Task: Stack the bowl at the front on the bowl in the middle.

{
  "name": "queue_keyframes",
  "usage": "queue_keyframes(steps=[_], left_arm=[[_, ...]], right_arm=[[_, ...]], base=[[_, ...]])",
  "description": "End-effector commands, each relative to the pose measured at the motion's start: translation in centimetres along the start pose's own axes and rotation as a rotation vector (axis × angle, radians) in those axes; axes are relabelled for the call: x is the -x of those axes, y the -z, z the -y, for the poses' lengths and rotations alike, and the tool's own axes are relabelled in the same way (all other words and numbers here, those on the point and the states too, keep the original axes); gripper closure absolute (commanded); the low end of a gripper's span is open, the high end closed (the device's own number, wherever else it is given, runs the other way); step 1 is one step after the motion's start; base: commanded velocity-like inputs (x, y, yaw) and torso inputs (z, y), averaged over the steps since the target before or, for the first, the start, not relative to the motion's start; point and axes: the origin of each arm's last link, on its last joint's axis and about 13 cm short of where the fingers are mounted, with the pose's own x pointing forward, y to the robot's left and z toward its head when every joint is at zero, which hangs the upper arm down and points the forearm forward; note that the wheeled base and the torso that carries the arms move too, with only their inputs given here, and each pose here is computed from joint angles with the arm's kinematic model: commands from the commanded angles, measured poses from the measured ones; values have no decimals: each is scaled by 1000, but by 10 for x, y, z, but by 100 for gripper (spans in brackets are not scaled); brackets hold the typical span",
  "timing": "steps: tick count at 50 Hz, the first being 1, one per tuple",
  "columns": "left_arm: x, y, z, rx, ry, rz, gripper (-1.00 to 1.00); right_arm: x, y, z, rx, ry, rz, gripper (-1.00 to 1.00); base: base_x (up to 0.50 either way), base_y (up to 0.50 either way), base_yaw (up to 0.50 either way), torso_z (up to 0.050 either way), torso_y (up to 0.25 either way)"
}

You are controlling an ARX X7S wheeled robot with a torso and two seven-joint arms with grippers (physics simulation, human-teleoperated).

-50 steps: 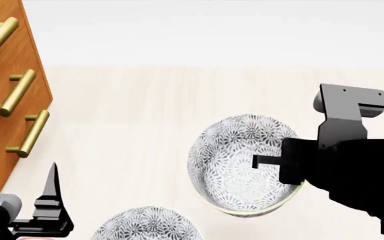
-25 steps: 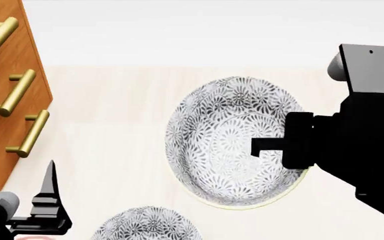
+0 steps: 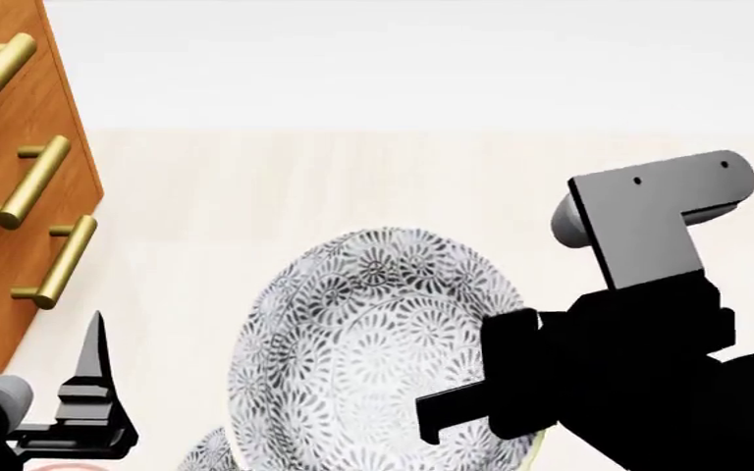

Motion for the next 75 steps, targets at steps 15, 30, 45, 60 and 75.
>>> queue_keyframes(steps=[15,30,45,60,75], left_arm=[[2,-3,0,-1,-3,9,-100],[2,-2,0,-1,-2,8,-100],[3,2,1,5,-3,0,-100],[4,3,1,6,-4,-3,-100],[4,2,1,5,-2,-1,-100]], right_arm=[[-26,29,-30,108,-114,-83,100],[-45,40,-36,113,-161,-126,100],[-65,34,-34,85,-163,-131,100],[-87,30,-33,62,-165,-170,100],[-99,40,-34,74,-163,-213,100]], base=[[0,0,0,0,0],[0,0,0,0,0],[0,0,0,0,0],[0,0,0,0,1],[0,0,0,0,0]])
